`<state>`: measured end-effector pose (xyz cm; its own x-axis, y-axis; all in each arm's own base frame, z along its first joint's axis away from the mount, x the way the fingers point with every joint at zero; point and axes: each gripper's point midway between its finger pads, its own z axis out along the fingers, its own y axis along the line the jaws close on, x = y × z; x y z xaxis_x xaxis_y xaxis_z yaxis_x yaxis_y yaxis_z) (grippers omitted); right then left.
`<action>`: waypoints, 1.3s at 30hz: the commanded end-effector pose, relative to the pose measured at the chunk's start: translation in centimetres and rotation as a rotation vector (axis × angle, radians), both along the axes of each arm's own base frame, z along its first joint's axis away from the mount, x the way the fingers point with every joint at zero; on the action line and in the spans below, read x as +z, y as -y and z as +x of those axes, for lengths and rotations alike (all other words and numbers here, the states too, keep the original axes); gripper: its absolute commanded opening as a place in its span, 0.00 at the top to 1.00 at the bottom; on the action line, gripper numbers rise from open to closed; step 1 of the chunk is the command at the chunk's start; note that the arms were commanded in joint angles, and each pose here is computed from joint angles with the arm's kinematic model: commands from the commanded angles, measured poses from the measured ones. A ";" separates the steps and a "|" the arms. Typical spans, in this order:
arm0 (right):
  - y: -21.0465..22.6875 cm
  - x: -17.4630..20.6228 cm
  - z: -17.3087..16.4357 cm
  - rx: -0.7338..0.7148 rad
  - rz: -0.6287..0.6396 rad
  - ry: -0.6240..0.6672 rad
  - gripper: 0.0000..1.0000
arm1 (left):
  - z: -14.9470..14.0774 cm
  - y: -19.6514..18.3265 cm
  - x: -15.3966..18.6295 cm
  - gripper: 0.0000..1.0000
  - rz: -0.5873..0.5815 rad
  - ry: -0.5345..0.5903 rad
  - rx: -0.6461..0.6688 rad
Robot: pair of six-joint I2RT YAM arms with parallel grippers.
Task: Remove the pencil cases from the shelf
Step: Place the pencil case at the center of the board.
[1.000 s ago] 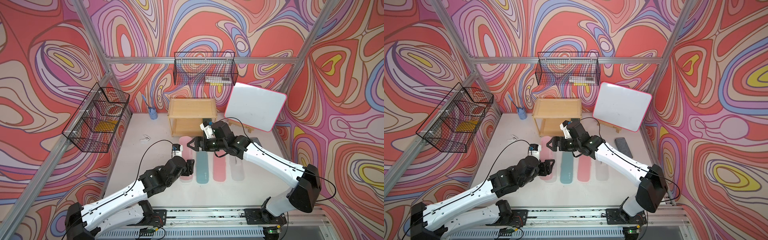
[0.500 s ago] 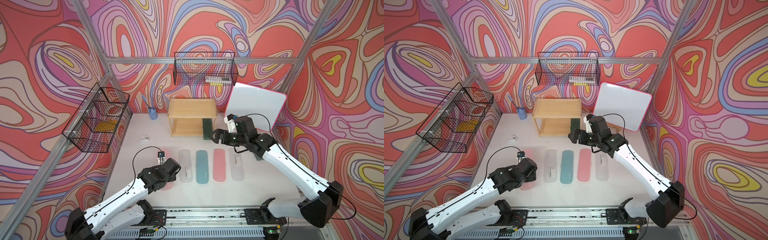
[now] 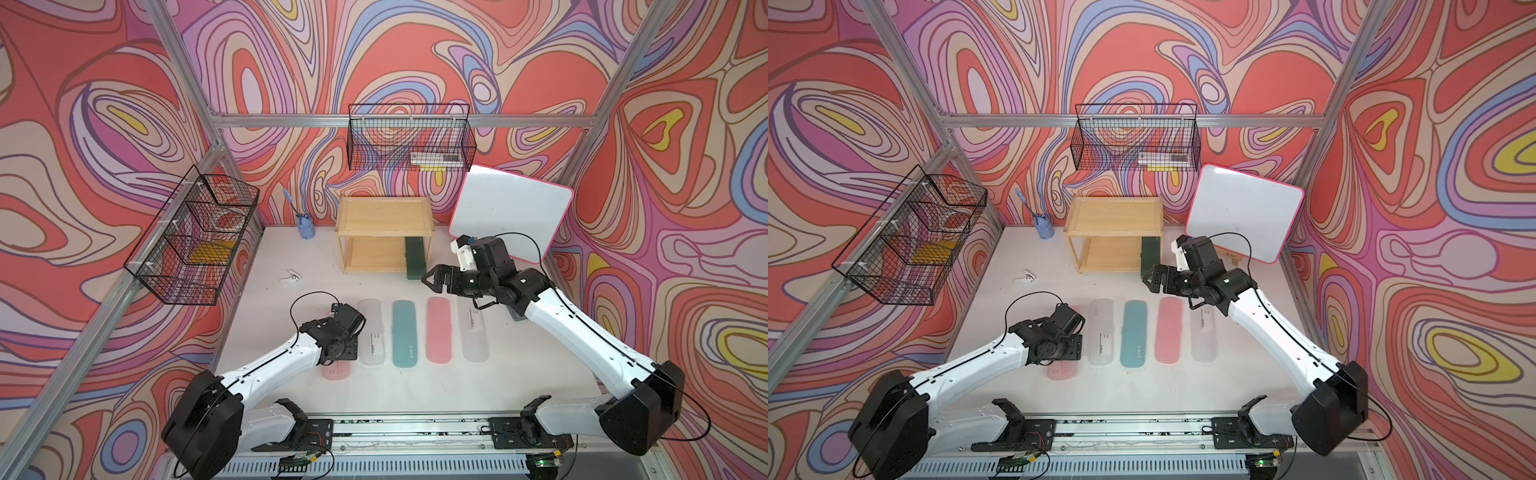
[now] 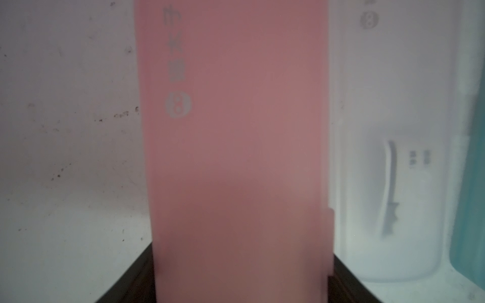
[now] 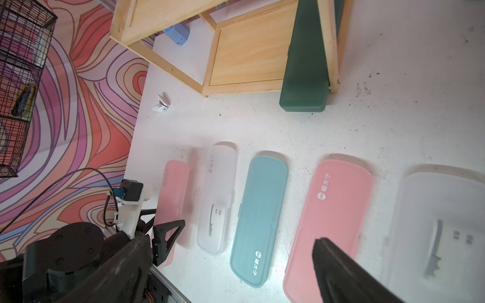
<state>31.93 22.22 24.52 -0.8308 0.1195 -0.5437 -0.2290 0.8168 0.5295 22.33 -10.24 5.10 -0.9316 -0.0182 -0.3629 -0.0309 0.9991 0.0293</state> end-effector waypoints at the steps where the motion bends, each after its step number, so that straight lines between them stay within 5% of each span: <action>1: 0.3 -0.6 0.1 0.006 -0.012 -0.007 0.02 | 1.7 0.6 0.1 0.33 -0.013 0.023 -0.036; 6: 0.7 -0.8 0.1 0.002 -0.019 -0.014 0.02 | 2.3 -0.2 -1.1 0.30 -0.018 0.010 -0.010; 13: 0.9 -1.0 0.2 -0.007 -0.025 -0.016 0.02 | 3.2 0.0 -1.9 0.07 -0.024 -0.004 -0.021; 22: 1.4 -0.6 0.2 -0.019 -0.040 -0.002 0.02 | 4.2 0.2 0.5 0.01 -0.036 0.038 -0.010; 30: 2.9 0.2 0.8 -0.076 -0.051 0.045 0.02 | 7.3 5.4 10.9 0.01 -0.367 0.257 -0.042; 35: 4.3 0.4 1.4 -0.147 -0.032 0.064 0.02 | 10.6 8.9 11.4 0.01 -0.506 0.270 -0.017; 39: 5.0 0.9 1.5 -0.164 -0.005 0.094 0.02 | 13.3 14.5 10.9 0.01 -0.799 0.242 -0.033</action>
<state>33.01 17.83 24.34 -0.7824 0.2099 -0.5863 -0.1428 0.8559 0.4970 34.20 -20.80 15.09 -0.8222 -0.2508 -0.5110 0.0499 0.8625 -0.5035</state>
